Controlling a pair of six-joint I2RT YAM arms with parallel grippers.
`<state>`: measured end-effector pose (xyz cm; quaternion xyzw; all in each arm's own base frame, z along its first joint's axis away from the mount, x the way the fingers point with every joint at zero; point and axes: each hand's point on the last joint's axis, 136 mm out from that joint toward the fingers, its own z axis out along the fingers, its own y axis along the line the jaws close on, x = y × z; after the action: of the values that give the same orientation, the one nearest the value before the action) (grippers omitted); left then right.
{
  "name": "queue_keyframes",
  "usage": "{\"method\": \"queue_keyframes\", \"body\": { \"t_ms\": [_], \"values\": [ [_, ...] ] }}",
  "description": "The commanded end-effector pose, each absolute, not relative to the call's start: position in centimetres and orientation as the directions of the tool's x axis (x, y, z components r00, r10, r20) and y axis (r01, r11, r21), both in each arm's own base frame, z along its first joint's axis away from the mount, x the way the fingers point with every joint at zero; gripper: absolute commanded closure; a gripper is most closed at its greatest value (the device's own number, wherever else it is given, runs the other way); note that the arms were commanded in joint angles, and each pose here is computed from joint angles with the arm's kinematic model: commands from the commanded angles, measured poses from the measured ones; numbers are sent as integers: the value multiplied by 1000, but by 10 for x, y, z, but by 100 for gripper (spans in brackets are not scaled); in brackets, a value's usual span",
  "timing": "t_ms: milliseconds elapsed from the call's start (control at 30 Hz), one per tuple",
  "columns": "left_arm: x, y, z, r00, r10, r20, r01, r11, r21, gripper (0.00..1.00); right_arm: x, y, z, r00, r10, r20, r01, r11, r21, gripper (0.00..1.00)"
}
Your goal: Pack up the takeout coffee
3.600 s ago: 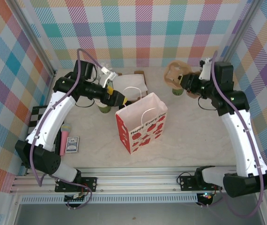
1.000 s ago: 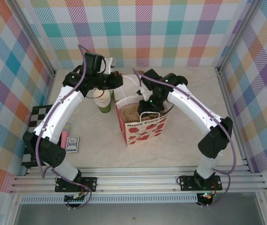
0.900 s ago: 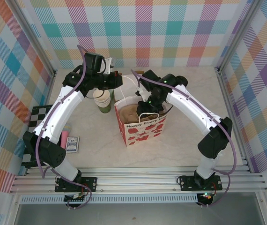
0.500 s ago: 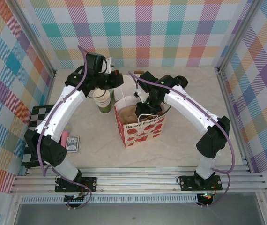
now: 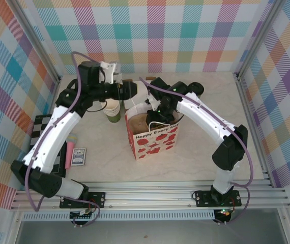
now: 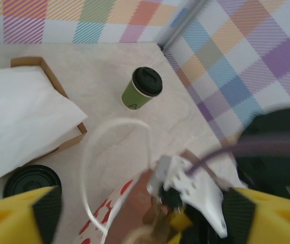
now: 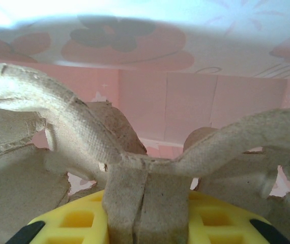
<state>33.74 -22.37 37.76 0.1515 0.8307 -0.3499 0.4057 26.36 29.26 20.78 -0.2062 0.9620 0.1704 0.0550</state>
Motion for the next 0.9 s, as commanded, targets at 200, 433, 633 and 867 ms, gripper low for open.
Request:
{"method": "queue_keyframes", "body": {
  "t_ms": [200, 433, 633, 867],
  "values": [
    [255, -228, 371, -463, 215, -860, 729, 644, -231, 0, 255, 293, 201, -933, -339, -121, -360, 875, 324, 82],
    [216, -275, 363, -235, 330, -914, 872, 488, -48, 0, 258, 298, 204, -935, -325, -140, -354, 870, 345, 82],
    [208, -309, 343, -177, 431, -885, 927, 375, -2, 0, 259, 297, 202, -939, -316, -135, -344, 878, 334, 81],
    [196, -324, 347, -105, 421, -901, 967, 254, 6, 30, 257, 296, 198, -943, -310, -118, -331, 883, 333, 80]
  ]
}}
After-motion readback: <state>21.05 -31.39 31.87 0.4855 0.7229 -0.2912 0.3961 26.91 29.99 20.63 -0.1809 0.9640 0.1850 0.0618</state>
